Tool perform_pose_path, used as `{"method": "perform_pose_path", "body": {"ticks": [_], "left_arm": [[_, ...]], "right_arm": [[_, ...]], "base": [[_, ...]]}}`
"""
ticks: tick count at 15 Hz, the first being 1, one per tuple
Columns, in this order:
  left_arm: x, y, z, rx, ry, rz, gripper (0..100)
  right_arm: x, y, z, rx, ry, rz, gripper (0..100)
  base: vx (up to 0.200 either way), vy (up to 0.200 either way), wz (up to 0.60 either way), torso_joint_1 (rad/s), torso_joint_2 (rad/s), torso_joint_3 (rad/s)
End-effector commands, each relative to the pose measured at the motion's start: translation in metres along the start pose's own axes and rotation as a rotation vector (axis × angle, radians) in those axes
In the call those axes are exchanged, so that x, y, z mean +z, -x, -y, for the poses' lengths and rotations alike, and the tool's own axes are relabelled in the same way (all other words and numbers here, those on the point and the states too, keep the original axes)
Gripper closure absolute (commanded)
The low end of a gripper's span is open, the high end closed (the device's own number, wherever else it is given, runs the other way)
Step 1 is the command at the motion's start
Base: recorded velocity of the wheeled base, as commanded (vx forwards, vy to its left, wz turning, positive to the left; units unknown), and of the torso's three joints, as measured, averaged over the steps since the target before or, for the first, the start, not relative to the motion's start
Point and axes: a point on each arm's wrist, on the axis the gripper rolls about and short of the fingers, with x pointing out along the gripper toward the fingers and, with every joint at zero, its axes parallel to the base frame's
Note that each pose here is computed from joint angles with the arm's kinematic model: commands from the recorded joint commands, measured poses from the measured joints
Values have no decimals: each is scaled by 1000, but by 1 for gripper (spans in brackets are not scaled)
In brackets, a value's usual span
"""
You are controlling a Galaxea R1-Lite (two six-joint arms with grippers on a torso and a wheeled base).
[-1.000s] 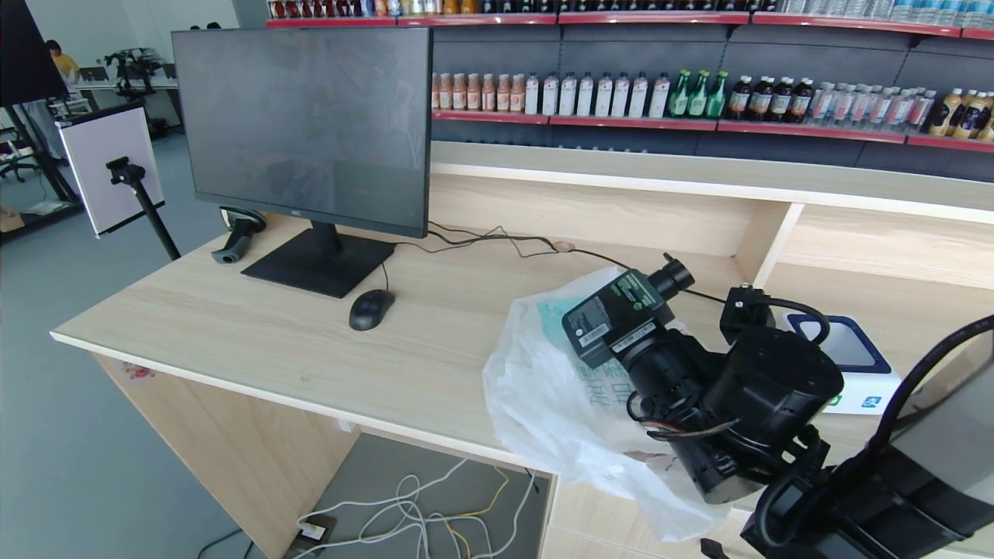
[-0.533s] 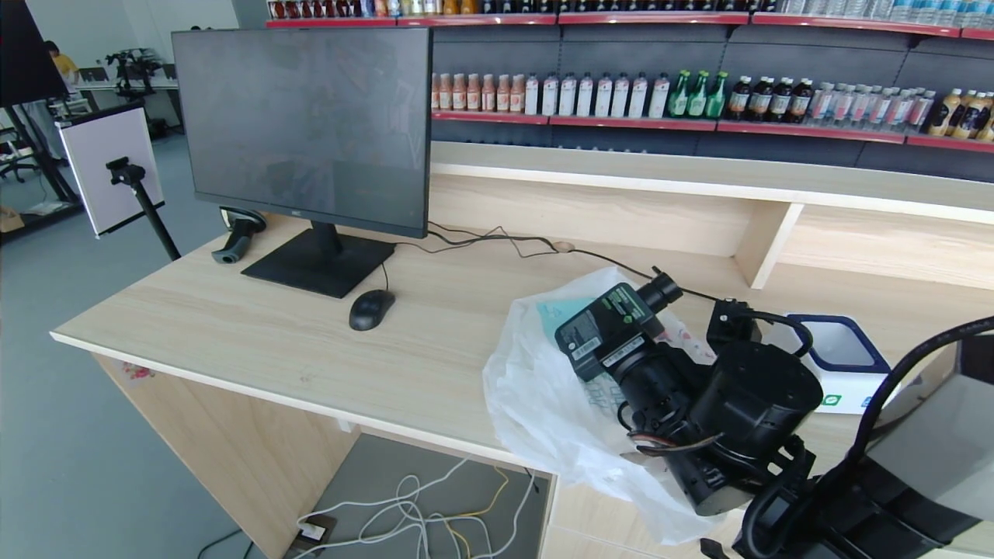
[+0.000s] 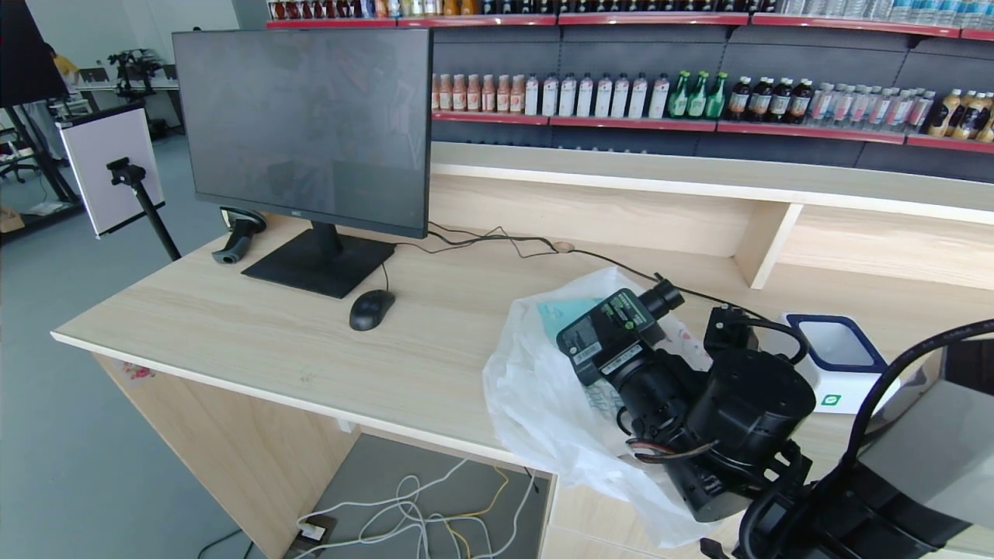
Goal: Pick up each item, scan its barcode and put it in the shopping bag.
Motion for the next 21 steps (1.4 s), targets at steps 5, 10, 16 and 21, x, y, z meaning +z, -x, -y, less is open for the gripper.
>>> {"method": "perform_pose_path", "body": {"ticks": [5, 10, 16, 21], "left_arm": [[0, 0, 0, 0, 0, -1, 0], [0, 0, 0, 0, 0, 1, 0], [0, 0, 0, 0, -1, -1, 0], [0, 0, 0, 0, -1, -1, 0]], "right_arm": [[3, -3, 4, -15, 4, 10, 0], [11, -1, -1, 1, -2, 28, 0], [25, 2, -2, 2, 11, 63, 0], [41, -4, 8, -33, 13, 114, 0]], "base": [[0, 0, 0, 0, 0, 0], [0, 0, 0, 0, 0, 0], [0, 0, 0, 0, 0, 0], [0, 0, 0, 0, 0, 0]]}}
